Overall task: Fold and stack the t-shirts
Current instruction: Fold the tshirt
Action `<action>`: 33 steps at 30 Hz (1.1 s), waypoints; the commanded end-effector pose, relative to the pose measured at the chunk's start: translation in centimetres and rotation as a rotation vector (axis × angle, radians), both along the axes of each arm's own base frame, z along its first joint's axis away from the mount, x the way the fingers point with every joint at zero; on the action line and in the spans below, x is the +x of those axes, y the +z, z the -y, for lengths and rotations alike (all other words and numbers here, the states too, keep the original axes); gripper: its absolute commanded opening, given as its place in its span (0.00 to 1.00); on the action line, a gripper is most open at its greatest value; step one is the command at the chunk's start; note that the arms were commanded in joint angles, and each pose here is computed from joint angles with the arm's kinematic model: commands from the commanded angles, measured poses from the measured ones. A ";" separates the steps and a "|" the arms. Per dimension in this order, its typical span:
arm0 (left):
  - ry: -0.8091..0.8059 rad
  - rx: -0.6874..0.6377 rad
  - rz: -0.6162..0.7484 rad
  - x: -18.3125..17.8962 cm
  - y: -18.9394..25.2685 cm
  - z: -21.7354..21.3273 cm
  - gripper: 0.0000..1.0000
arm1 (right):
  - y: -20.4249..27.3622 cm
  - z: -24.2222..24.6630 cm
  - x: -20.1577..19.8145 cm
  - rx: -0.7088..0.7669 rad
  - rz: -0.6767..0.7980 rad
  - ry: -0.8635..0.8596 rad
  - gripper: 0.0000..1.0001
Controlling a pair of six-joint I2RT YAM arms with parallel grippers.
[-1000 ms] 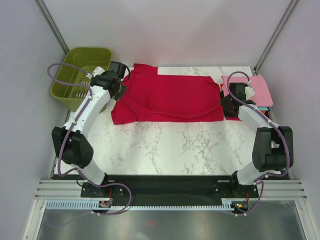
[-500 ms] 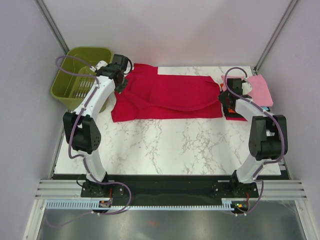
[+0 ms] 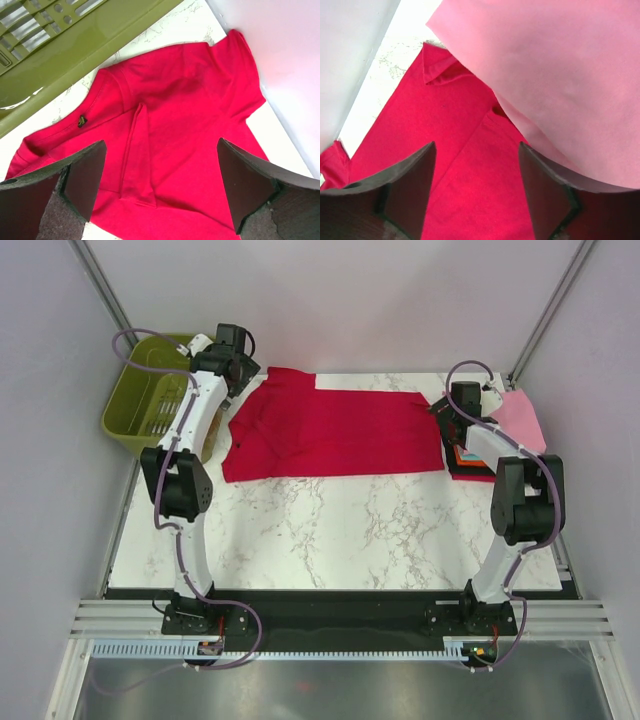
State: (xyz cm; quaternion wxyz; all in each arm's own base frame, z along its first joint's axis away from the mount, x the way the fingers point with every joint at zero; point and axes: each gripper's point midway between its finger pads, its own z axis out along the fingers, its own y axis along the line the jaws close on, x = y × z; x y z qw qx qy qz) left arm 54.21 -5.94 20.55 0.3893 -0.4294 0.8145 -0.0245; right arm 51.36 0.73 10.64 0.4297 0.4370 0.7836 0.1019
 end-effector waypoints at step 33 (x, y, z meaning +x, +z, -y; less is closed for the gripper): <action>-0.072 -0.236 -0.040 -19.5 -11.4 2.5 0.79 | -4.1 -1.6 -11.0 -0.037 -0.035 -0.002 0.51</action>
